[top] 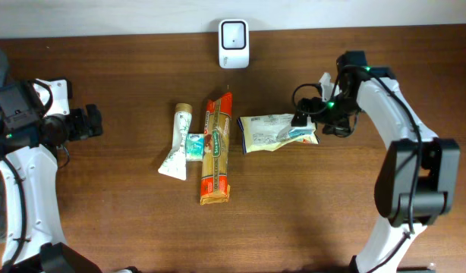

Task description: Scan the item barcode

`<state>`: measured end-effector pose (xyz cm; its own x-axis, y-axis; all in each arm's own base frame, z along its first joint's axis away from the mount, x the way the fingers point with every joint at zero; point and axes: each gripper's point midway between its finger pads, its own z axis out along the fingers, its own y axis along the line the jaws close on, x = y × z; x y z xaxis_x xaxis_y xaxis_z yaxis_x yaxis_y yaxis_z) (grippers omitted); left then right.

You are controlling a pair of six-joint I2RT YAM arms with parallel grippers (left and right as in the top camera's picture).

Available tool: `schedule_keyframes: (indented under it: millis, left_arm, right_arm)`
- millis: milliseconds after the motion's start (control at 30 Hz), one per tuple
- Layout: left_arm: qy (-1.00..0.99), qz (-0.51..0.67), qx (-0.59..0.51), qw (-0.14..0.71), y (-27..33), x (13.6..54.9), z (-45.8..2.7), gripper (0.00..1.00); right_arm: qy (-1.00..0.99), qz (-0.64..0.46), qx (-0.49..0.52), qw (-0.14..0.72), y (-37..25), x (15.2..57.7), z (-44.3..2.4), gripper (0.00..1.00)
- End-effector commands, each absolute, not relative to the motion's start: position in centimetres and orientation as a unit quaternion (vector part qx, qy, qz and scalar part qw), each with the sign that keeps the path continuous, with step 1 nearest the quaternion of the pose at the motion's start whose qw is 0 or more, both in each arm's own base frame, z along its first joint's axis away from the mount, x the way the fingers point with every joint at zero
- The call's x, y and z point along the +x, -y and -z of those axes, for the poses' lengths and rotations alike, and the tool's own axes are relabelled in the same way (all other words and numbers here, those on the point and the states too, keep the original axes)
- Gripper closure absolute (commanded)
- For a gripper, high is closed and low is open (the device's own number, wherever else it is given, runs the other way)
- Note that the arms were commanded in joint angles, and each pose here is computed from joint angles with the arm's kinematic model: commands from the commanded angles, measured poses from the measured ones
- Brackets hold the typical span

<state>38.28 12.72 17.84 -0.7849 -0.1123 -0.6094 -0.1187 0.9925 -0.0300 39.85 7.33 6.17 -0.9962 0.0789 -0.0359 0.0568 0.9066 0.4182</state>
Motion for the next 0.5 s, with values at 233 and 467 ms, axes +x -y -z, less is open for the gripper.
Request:
schedule_keyframes:
  millis: [233, 467]
  left_arm:
    - [-0.943, -0.005, -0.054, 0.328, -12.8, 38.5, -18.2, 0.01]
    - [-0.943, -0.005, -0.054, 0.328, -12.8, 38.5, -18.2, 0.01]
  right_arm:
    - [-0.967, -0.251, 0.034, -0.031, -12.2, 40.1, 1.0, 0.01]
    - [-0.970, -0.239, 0.034, -0.038, -12.3, 40.1, 2.9, 0.85]
